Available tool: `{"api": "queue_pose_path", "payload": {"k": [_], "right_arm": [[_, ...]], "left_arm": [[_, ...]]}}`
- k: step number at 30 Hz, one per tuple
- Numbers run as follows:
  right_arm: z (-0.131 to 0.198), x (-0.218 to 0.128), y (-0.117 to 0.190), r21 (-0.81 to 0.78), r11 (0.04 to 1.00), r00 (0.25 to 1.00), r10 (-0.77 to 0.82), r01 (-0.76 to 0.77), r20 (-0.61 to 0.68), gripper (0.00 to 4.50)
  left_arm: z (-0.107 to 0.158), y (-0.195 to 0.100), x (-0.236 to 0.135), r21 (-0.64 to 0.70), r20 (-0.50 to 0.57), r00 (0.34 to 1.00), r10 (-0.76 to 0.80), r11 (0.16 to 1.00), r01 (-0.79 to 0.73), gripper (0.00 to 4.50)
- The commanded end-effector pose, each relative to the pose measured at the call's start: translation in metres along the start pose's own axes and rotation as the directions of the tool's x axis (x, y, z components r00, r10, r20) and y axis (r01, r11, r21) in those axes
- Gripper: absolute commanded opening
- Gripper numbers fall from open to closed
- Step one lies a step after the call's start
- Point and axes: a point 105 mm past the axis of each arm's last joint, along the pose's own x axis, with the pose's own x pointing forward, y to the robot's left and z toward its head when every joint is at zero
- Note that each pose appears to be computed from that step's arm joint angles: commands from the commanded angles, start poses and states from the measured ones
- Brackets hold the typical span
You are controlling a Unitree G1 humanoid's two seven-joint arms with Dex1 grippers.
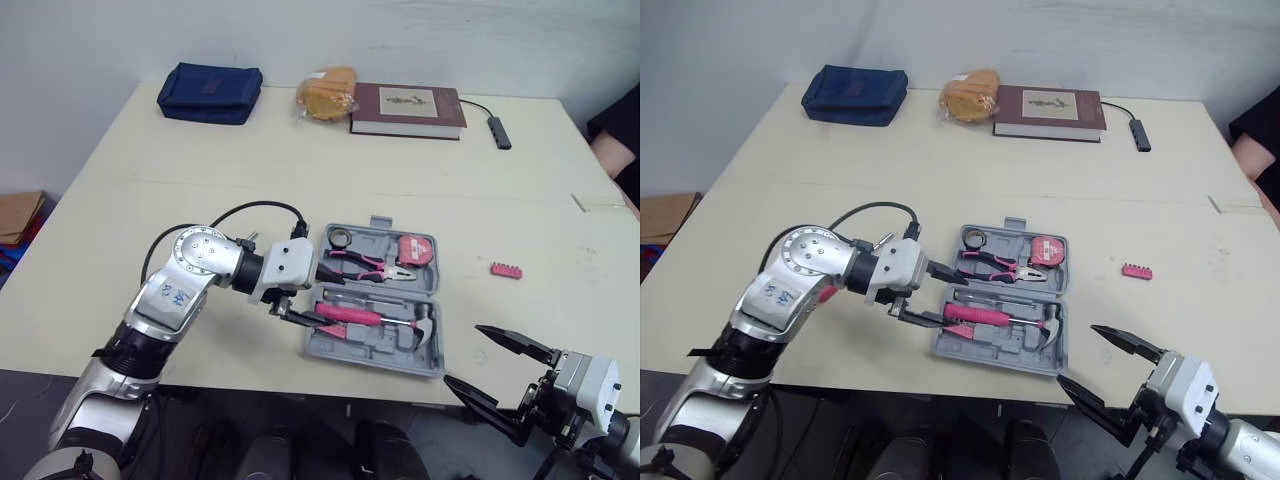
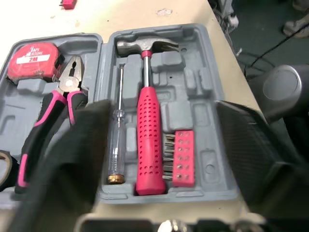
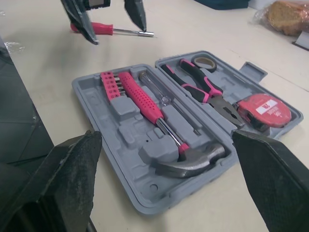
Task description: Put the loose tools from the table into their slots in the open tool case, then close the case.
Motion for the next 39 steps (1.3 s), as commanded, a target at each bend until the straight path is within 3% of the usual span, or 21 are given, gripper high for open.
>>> {"api": "queue_pose_path", "payload": {"k": [1, 3, 5, 9, 16, 21, 28, 31, 35, 37, 39], "right_arm": [[0.003, -0.002, 0.001, -0.017, 1.0, 1.0, -0.002, 0.002, 0.016, 4.5], [0.003, -0.003, 0.0, -0.019, 1.0, 1.0, -0.009, 0.009, 0.013, 4.5], [0.003, -0.004, 0.0, -0.02, 1.0, 1.0, -0.012, 0.012, 0.011, 4.5], [0.001, -0.007, 0.004, -0.014, 1.0, 1.0, -0.025, 0.025, 0.005, 4.5], [0.0, -0.009, 0.002, -0.015, 0.999, 0.999, -0.035, 0.035, 0.002, 4.5], [-0.001, -0.008, 0.001, -0.017, 0.999, 0.999, -0.039, 0.039, 0.004, 4.5], [-0.001, -0.007, 0.001, -0.018, 0.999, 0.999, -0.041, 0.041, 0.006, 4.5], [-0.002, -0.008, 0.0, -0.022, 0.999, 0.999, -0.049, 0.049, 0.005, 4.5], [-0.005, -0.016, -0.005, -0.032, 0.997, 0.997, -0.074, 0.073, -0.015, 4.5], [-0.006, -0.026, -0.011, -0.047, 0.993, 0.993, -0.112, 0.11, -0.029, 4.5], [-0.008, -0.041, -0.018, -0.065, 0.984, 0.985, -0.166, 0.163, -0.047, 4.5]], "left_arm": [[-0.015, -0.004, 0.005, 0.05, -0.037, 0.999, -0.03, 0.998, 0.031, 1.4], [-0.022, -0.005, 0.008, 0.032, -0.059, 0.998, -0.033, 0.999, 0.035, 0.49], [-0.027, -0.006, 0.009, 0.037, -0.075, 0.996, -0.043, 0.998, 0.046, 0.07], [-0.044, -0.011, 0.012, 0.009, -0.185, 0.98, -0.068, 0.997, 0.071, 0.07], [-0.058, -0.016, 0.017, -0.034, -0.24, 0.967, -0.083, 0.996, 0.077, 0.07], [-0.086, -0.037, 0.021, -0.108, -0.295, 0.944, -0.146, 0.987, 0.119, 0.07], [-0.108, -0.046, 0.027, -0.155, -0.329, 0.934, -0.136, 0.984, 0.089, 0.07], [-0.096, -0.04, 0.033, -0.157, -0.23, 0.97, -0.08, 0.987, 0.044, 0.07], [-0.076, -0.026, 0.029, -0.043, -0.083, 0.996, 0.015, 0.999, -0.018, 0.07], [-0.056, -0.025, 0.015, -0.032, 0.077, 0.997, 0.03, 0.999, -0.028, 0.07], [-0.052, -0.018, -0.003, -0.057, 0.144, 0.985, 0.092, 0.995, -0.085, 0.07]]}}
